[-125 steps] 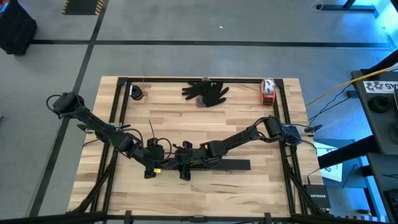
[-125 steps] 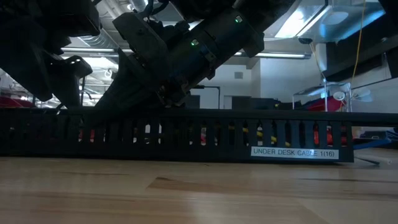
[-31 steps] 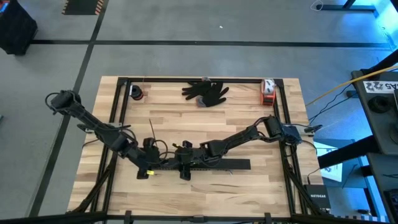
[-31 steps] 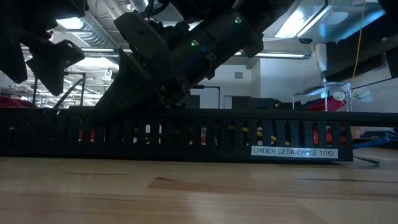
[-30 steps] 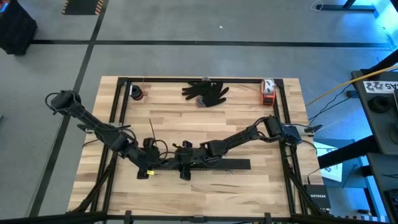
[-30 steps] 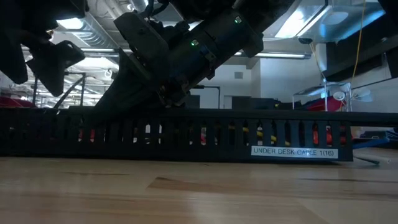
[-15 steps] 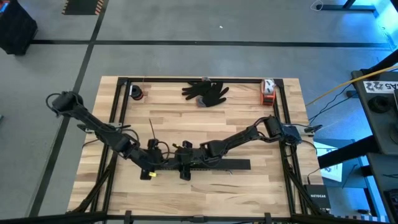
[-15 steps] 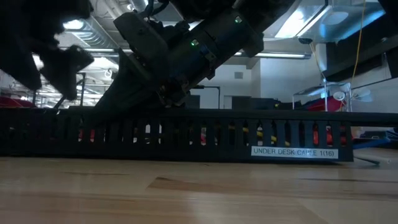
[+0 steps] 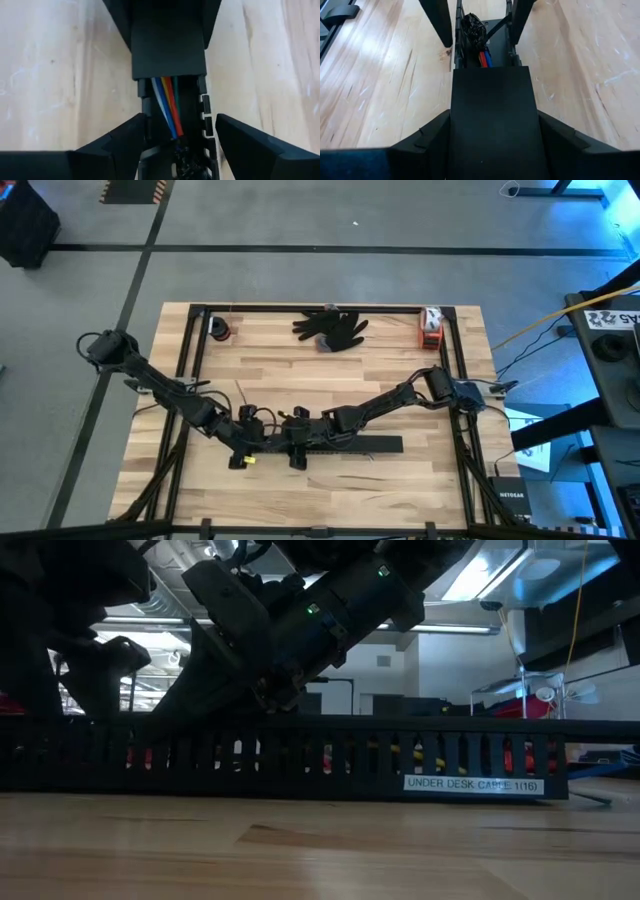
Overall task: Ziptie cables
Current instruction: Close the black cable duct
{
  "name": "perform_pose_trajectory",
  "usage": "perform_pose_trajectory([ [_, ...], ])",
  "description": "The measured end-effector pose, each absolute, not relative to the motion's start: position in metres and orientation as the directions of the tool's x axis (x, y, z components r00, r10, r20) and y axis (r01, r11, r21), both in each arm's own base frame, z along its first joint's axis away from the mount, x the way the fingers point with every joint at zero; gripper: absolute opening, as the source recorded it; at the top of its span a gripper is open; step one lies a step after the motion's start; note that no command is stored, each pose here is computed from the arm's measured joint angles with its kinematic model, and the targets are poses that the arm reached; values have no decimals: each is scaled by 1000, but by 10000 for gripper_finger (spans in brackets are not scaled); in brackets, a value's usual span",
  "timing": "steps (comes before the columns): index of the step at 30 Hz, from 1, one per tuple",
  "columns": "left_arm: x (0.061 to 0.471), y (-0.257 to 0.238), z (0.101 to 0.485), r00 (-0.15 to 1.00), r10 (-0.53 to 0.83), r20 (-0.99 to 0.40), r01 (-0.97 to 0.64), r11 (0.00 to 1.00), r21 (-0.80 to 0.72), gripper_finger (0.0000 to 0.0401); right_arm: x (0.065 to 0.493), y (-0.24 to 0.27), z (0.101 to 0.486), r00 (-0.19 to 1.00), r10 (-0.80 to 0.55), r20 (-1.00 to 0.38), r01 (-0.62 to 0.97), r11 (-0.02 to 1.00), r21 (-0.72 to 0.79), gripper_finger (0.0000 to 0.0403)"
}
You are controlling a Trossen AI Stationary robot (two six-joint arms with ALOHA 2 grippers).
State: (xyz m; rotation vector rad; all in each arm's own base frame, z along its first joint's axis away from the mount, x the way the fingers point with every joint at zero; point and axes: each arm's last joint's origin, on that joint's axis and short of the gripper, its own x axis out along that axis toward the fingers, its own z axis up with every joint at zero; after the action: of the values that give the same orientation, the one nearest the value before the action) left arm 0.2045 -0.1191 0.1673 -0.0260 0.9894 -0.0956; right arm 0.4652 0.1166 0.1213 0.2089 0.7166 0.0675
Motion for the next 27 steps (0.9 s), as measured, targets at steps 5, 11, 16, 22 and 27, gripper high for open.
perform_pose_trajectory([
  [5,206,-116,163,536,-35,-843,0,999,-41,237,465,116,121,754,132,-644,13,977,214,230],
  [11,209,-115,159,531,-28,-847,-11,999,-39,237,465,116,121,754,129,-644,8,978,206,230],
  [16,209,-115,159,535,-27,-845,-12,999,-40,237,465,116,121,754,129,-644,5,979,202,230],
  [22,214,-118,150,528,-14,-849,0,1000,-17,235,466,117,122,758,130,-639,-2,980,197,230],
  [27,219,-121,139,524,-5,-852,-14,1000,-14,234,466,117,121,761,131,-636,-7,981,194,230],
])
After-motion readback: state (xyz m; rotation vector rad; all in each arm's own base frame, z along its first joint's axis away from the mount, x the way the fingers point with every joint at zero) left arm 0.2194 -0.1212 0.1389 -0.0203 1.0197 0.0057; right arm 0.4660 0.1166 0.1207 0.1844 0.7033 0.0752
